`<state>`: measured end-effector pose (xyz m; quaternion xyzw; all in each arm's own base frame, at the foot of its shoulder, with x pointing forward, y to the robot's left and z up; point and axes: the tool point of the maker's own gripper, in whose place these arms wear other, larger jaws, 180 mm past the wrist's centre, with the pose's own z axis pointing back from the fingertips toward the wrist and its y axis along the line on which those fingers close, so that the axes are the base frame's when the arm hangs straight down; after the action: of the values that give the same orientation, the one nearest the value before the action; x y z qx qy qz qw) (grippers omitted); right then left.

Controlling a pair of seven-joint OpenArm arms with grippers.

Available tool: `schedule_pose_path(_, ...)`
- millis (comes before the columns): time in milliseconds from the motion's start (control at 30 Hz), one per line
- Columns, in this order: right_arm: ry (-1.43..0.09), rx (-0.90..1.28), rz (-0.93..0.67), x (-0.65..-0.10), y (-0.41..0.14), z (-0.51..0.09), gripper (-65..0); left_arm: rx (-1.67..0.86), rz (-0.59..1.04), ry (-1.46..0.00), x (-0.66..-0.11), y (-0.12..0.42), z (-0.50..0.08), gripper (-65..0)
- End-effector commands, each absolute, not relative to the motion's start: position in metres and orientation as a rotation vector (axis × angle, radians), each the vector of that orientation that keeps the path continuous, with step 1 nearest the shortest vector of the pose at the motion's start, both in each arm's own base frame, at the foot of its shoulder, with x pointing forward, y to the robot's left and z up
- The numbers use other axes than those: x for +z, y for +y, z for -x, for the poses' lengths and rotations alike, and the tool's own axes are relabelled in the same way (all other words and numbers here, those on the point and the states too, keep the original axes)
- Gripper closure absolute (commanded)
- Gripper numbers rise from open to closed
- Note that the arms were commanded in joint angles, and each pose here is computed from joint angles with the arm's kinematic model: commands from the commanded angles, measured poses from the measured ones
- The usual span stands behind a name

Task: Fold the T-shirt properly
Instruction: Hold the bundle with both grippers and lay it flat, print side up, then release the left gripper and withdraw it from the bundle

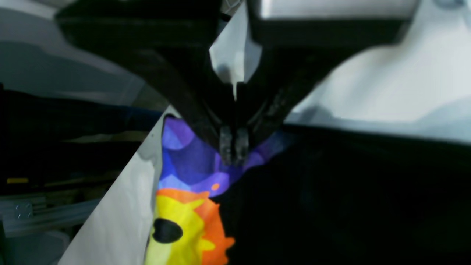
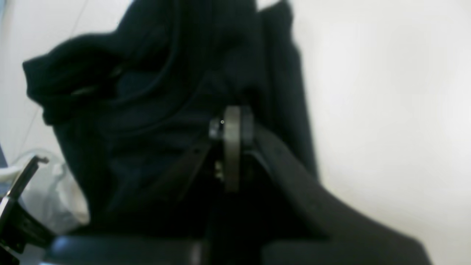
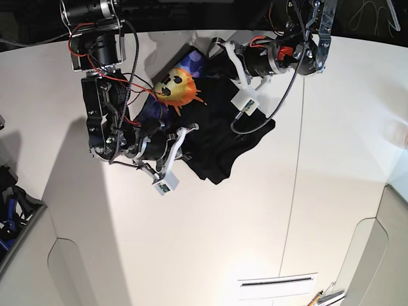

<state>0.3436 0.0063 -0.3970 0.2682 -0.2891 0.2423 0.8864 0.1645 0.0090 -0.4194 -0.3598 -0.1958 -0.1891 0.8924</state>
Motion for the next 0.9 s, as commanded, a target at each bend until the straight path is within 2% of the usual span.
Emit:
schedule_pose_path(0,-0.676,0.503,-0.564,-0.375,0.008,-0.363,0.0,-0.404,0.726,-0.388,-0.421,0.013,-0.16,0.0)
schedule_pose_path(200,-0.761,0.496,-0.632,-0.328,0.009,-0.378,0.0,-0.424,0.731,-0.393,-0.414,0.011,-0.16,0.0)
schedule_pose_path(333,-0.811,0.493,-0.654,-0.295,-0.002,-0.373,0.0,-0.49,0.607,-0.378,-0.423,0.038,-0.161,0.0)
schedule_pose_path(467,-0.828,0.478,-0.754,-0.276,-0.007,-0.347,0.0,-0.491,0.546,-0.401,-0.422,0.066,-0.169,0.0)
schedule_pose_path(567,-0.791,0.437,-0.822,-0.289,-0.005,-0.319,0.0,-0.455,0.57,-0.484,-0.4,0.075,-0.186,0.0)
schedule_pose_path(733,-0.678,0.375,-0.927,-0.321,0.005,-0.268,0.0,-0.43,0.629,-0.708,-0.335,0.079,-0.216,0.0)
schedule_pose_path(867,-0.625,0.346,-0.943,-0.336,0.006,-0.247,0.0,-0.387,0.632,-0.875,-0.304,0.081,-0.236,0.0)
